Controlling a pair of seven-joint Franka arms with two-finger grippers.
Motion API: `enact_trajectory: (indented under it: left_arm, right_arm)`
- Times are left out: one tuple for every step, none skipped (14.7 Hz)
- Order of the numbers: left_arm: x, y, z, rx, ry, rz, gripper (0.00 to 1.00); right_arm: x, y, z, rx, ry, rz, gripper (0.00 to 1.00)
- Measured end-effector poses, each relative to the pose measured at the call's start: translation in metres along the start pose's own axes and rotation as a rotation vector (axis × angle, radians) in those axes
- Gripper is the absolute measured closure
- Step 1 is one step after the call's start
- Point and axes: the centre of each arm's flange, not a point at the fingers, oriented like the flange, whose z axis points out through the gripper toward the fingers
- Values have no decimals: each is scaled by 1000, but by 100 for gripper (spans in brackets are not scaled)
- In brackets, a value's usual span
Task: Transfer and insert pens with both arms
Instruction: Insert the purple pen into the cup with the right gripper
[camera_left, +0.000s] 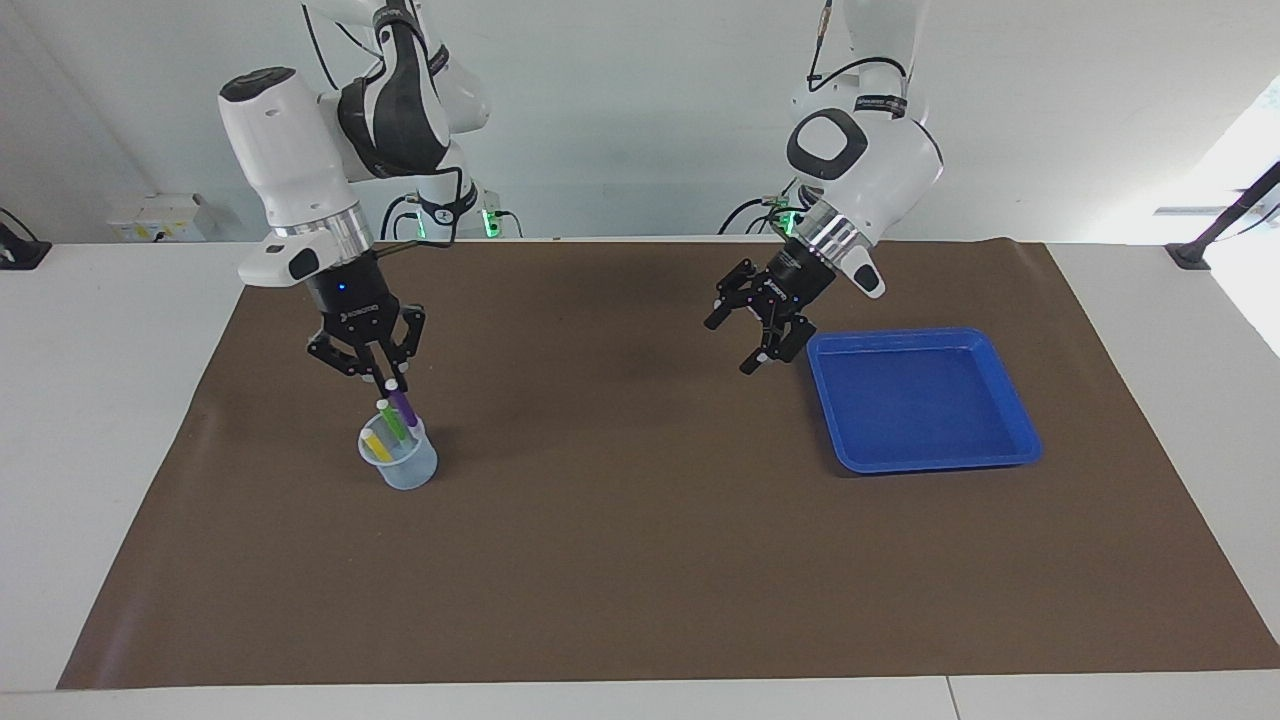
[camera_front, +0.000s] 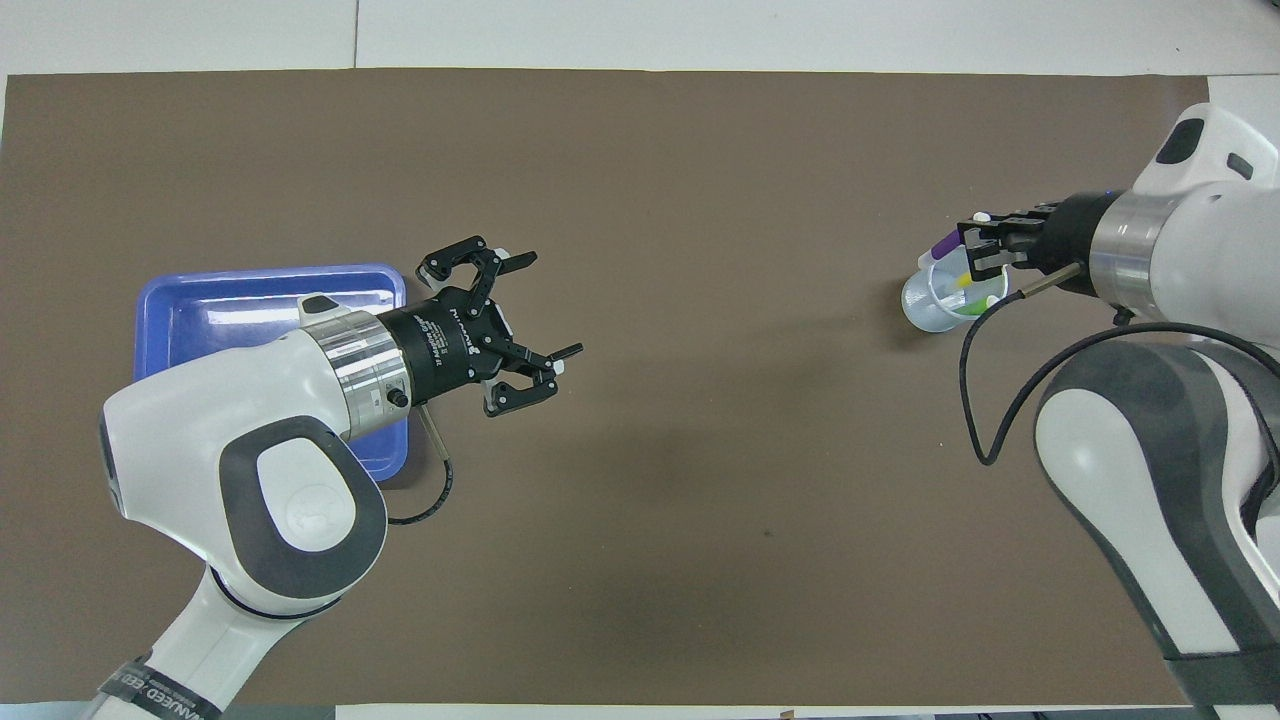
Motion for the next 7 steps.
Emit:
enact_trajectory:
  left_arm:
    - [8, 6, -4, 34, 55, 85, 0]
    - [17, 14, -10, 77, 110, 177, 0]
    - [28, 22, -18, 126, 159, 271, 0]
    - [37, 30, -27, 172, 194, 362, 0]
    - [44, 38, -37, 219, 219, 457, 0]
    - [50, 47, -46, 266, 243, 558, 0]
    - [55, 55, -55, 309, 268, 648, 0]
  right_arm:
    - [-3, 6, 7, -5, -1, -2, 82]
    - [-6, 11, 14, -10, -2, -4, 82]
    - [-10, 14, 21, -14, -2, -4, 82]
    - [-13, 15, 26, -21, 6, -5, 82]
    - [-17, 15, 31, -26, 10, -6, 82]
    - [-23, 15, 37, -29, 9, -5, 82]
    - [-29, 14, 43, -30, 6, -3, 82]
